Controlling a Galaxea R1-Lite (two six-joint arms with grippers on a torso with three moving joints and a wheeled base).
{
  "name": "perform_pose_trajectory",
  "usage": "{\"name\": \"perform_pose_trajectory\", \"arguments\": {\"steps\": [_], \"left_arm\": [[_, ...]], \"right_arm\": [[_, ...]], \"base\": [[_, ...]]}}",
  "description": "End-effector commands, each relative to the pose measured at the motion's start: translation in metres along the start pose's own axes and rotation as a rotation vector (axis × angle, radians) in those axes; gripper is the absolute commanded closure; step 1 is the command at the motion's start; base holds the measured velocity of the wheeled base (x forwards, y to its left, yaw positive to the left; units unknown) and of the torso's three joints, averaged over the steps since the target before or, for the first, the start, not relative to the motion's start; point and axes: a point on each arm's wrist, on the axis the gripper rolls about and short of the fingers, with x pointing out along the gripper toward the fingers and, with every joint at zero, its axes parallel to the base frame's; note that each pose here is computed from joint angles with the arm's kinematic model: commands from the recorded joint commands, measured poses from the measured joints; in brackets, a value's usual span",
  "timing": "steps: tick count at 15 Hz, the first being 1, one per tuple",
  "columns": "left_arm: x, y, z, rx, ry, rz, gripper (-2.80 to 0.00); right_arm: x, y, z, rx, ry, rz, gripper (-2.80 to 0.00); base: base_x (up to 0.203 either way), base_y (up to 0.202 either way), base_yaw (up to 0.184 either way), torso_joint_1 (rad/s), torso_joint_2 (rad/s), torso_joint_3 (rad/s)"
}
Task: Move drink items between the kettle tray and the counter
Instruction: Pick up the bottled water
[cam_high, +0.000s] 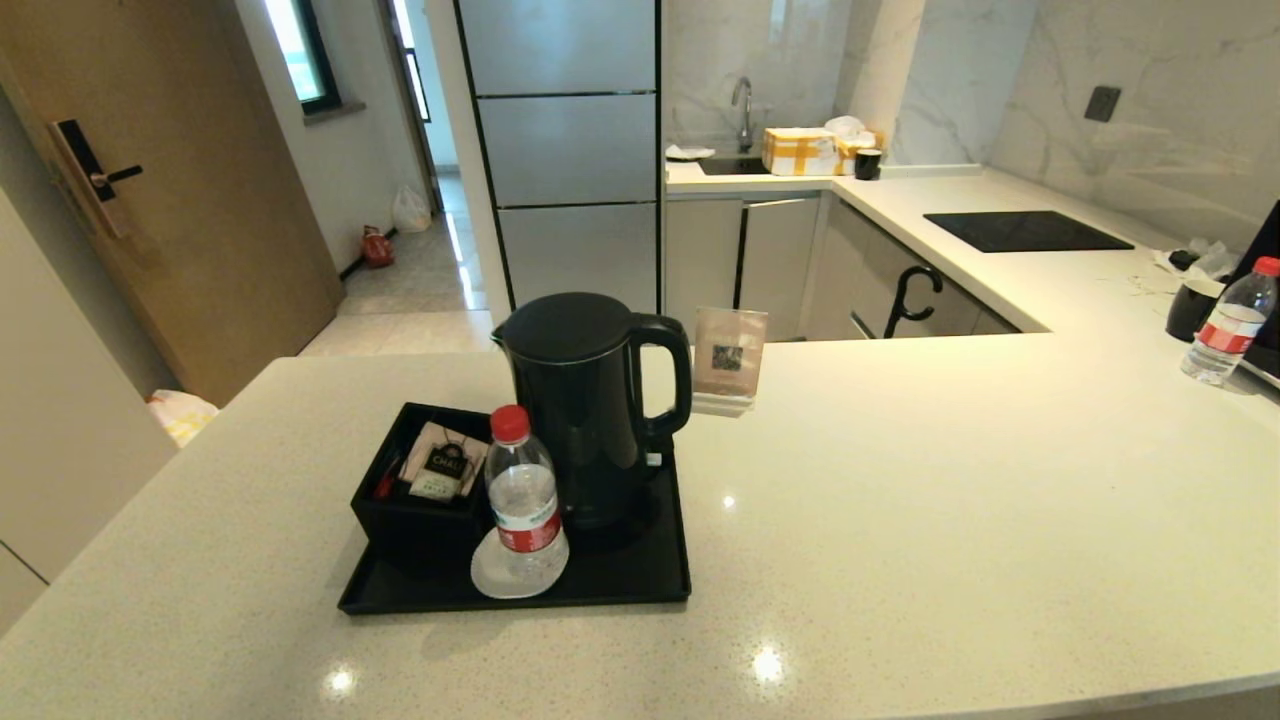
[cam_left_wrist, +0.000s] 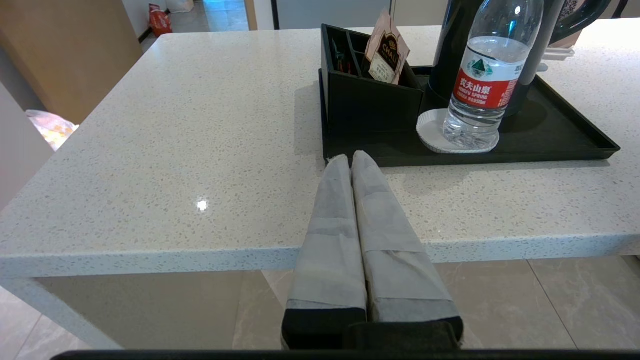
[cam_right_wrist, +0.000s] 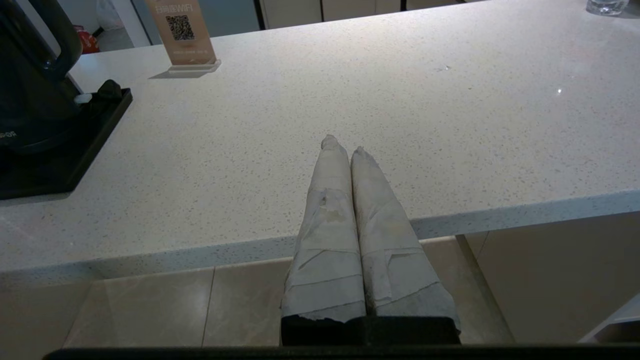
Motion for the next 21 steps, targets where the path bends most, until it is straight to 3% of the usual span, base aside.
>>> {"name": "perform_pose_trajectory", "arguments": {"steps": [1,11,13,17,19,21], "left_arm": [[0.0,0.0,0.0,0.0,-0.001,0.0,0.0],[0.0,0.0,0.0,0.002,0.001,0.0,0.0],[0.0,0.0,-0.001,0.067,0.016,-0.005,0.0],[-0.001,0.0,0.001,0.072,0.069,-0.002,0.0],[-0.001,0.001,0.033,0.038,0.125,0.011,0.0],[0.003,0.002,0.094,0.003,0.149,0.019,0.0]], "right_arm": [[0.0,0.0,0.0,0.001,0.001,0.0,0.0],[0.0,0.0,0.0,0.001,0.001,0.001,0.0],[0.0,0.0,0.0,0.001,0.0,0.0,0.0],[0.0,0.0,0.0,0.001,0.001,0.0,0.0],[0.0,0.0,0.0,0.001,0.0,0.0,0.0],[0.0,0.0,0.0,0.001,0.0,0.0,0.0]], "base": [[0.0,0.0,0.0,0.0,0.0,0.0],[0.0,0.0,0.0,0.0,0.0,0.0],[0.0,0.0,0.0,0.0,0.0,0.0],[0.0,0.0,0.0,0.0,0.0,0.0],[0.0,0.0,0.0,0.0,0.0,0.0],[0.0,0.0,0.0,0.0,0.0,0.0]]}}
